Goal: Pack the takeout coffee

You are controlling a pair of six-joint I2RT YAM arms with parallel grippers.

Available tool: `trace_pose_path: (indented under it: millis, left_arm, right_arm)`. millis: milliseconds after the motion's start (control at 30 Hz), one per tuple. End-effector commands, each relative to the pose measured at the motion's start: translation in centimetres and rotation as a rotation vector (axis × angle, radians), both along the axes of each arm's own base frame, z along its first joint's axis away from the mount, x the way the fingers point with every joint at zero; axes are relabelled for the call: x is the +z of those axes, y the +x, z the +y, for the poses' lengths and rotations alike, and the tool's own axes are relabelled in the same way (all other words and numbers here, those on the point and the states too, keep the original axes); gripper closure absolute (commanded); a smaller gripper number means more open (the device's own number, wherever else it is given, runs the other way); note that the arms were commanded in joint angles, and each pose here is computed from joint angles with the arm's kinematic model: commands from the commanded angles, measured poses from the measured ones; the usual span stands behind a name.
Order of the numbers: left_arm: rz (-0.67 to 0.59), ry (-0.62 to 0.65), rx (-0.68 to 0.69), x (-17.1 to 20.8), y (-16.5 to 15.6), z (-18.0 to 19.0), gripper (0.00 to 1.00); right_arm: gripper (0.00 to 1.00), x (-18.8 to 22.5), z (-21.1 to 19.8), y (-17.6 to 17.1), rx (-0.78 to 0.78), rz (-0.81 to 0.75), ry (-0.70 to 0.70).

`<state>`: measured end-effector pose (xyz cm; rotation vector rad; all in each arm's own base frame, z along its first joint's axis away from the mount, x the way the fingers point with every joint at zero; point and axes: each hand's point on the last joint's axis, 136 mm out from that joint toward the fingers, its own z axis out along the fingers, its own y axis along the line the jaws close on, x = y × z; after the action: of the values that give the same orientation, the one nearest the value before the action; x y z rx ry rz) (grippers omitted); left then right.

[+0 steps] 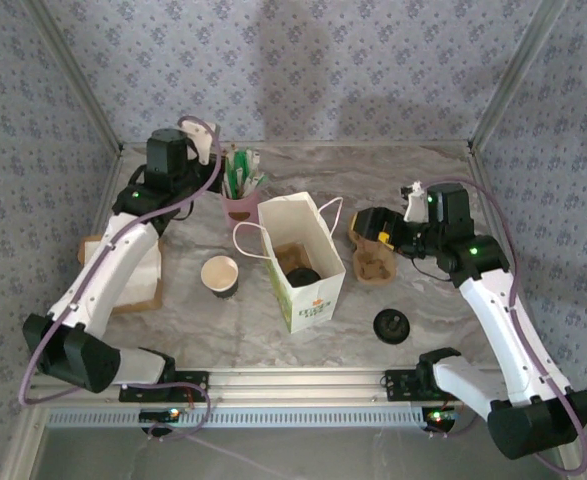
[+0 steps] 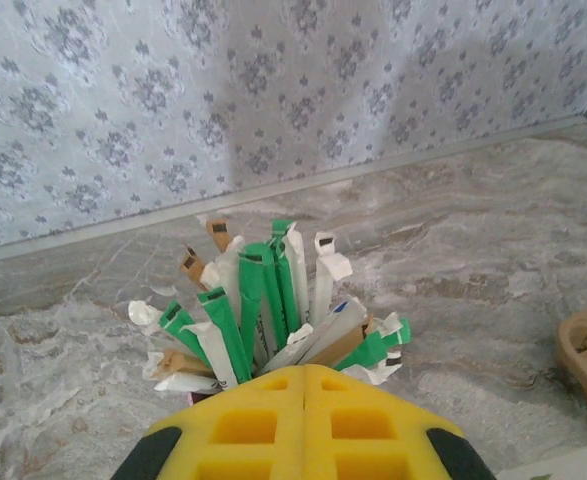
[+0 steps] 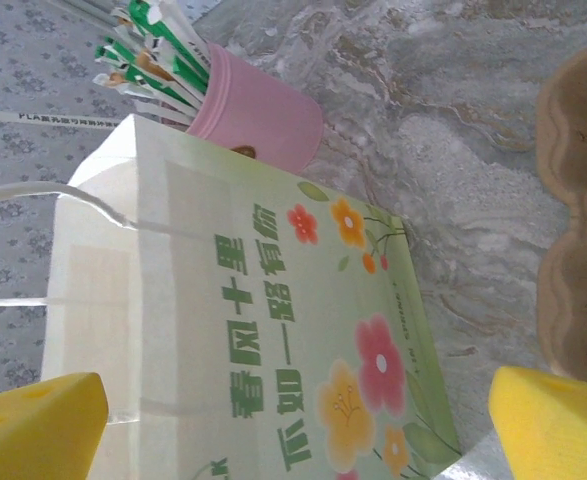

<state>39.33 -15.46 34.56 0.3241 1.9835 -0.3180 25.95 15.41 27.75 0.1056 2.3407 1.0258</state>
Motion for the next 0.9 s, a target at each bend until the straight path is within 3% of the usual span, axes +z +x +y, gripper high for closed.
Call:
trace_pose_path:
  millis: [0, 467, 867]
  left_arm:
    - [-0.035, -0.054, 0.003, 3.9, -2.1, 0.4, 1.00]
    - [-0.102, -0.234, -0.122, 12.2, -8.7, -0.4, 1.00]
    - [-0.124, -0.424, -0.334, 17.5, -13.4, -3.3, 1.00]
  right_arm:
    - [0.00, 1.4, 0.0, 0.1, -0.006, -0.029, -0.012]
    - [0.00, 3.0, 0.3, -0.3, 0.000, -0.061, -0.019]
    - [0.00, 3.1, 0.2, -0.6, -0.002, -0.063, -0.026]
